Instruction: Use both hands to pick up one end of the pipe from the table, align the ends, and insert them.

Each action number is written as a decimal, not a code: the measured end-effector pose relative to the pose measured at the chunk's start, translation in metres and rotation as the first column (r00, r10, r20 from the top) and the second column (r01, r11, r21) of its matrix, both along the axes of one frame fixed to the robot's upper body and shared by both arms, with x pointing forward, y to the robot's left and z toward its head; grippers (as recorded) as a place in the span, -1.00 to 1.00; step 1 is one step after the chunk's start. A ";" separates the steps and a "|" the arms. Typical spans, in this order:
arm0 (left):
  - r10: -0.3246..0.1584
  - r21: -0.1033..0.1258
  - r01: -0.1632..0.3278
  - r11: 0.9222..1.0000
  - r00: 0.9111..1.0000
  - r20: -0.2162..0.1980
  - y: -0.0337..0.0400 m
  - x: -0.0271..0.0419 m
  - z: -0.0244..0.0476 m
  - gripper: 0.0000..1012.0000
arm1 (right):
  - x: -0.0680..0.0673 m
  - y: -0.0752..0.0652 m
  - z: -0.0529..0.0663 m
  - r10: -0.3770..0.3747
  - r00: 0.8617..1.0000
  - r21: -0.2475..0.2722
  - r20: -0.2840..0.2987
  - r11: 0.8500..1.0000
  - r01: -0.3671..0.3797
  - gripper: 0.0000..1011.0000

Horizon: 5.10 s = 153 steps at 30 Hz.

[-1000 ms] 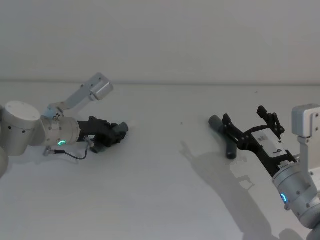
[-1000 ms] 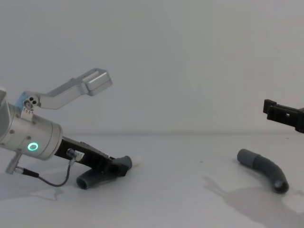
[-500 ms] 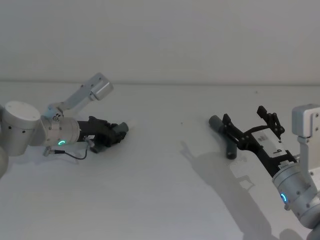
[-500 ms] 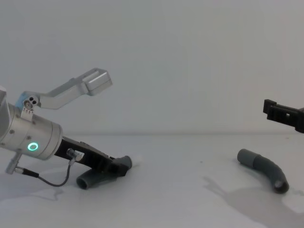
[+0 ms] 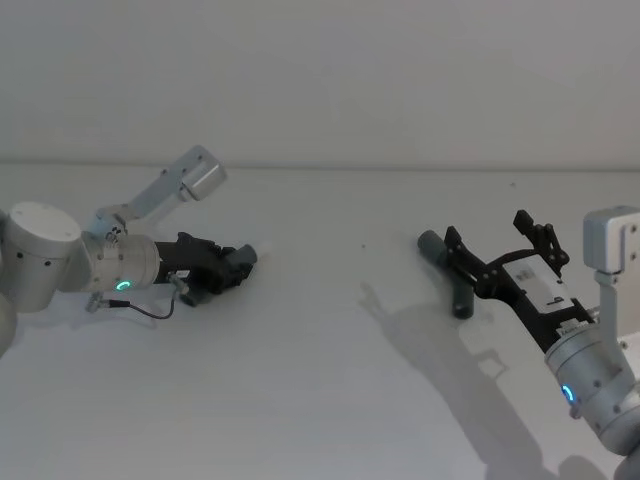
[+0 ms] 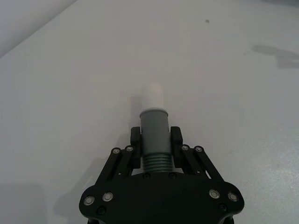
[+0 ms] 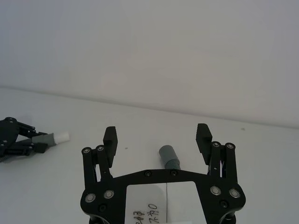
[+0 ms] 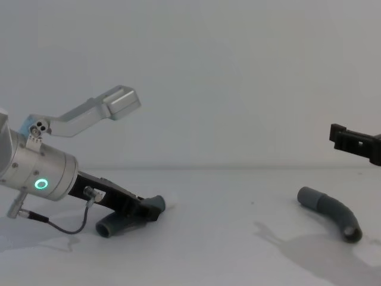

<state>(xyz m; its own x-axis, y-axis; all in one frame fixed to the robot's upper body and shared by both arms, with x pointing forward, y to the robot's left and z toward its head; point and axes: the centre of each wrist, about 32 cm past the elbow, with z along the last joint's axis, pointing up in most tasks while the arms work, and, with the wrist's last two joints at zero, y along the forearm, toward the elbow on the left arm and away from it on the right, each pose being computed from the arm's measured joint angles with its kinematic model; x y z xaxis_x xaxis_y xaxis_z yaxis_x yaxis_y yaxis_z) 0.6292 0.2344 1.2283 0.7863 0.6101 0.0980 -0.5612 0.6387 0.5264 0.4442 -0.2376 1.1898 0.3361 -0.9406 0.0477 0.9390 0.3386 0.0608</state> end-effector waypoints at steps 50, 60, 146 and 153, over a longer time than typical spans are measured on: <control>0.000 0.000 0.000 1.000 1.000 0.000 -0.0001 0.0000 0.0000 -0.28 | 0.079 -0.008 0.043 0.005 0.930 -0.165 -0.367 0.984 -0.071 0.98; 0.000 0.000 0.000 1.000 1.000 0.000 0.0000 0.0000 0.0000 -0.28 | 0.084 -0.003 0.034 -0.012 0.913 -0.190 -0.407 0.979 -0.072 0.98; 0.000 0.000 0.000 1.000 1.000 0.000 0.0000 0.0000 0.0000 -0.28 | 0.107 0.002 0.009 -0.001 0.857 -0.167 -0.515 0.981 -0.099 -0.46; 0.000 0.001 0.000 1.000 1.000 0.000 0.0000 0.0000 0.0000 -0.28 | 0.107 0.002 0.009 -0.001 0.857 -0.167 -0.515 0.981 -0.100 -0.46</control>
